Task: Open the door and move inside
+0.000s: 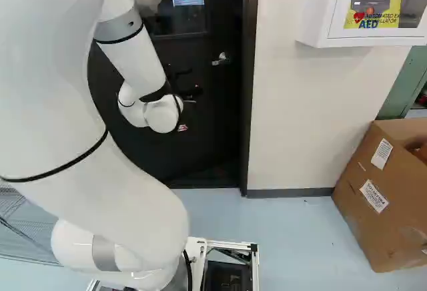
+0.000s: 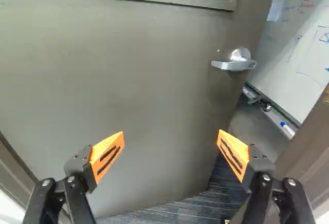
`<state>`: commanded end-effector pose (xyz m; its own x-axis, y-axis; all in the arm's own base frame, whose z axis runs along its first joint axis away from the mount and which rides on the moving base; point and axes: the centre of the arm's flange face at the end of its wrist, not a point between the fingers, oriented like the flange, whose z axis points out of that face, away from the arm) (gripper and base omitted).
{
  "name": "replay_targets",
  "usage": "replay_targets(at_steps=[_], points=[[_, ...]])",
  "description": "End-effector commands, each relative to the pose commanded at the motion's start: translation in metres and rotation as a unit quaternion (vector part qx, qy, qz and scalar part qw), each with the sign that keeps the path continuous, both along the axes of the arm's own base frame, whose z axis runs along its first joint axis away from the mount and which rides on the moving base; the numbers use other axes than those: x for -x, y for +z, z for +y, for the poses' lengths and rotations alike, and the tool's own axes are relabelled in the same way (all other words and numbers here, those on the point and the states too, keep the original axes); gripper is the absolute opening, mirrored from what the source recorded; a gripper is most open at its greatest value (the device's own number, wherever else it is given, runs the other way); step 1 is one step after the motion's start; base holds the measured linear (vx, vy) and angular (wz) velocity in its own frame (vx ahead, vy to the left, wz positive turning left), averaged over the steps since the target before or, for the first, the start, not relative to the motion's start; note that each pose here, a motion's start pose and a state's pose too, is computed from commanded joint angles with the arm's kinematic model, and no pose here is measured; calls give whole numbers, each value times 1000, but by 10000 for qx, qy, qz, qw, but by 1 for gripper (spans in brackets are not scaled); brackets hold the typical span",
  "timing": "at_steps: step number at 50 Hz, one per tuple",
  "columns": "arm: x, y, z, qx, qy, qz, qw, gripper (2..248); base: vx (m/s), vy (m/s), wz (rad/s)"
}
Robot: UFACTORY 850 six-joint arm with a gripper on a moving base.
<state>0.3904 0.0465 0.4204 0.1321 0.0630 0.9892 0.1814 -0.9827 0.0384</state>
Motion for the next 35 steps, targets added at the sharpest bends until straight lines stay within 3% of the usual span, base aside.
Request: replay_targets(at_steps=[22,35], points=[[44,-2,-16,-66,-264,-22,9996,247,0,0,0],[51,-3,-17,-72,-283,-30,9996,247,0,0,0]])
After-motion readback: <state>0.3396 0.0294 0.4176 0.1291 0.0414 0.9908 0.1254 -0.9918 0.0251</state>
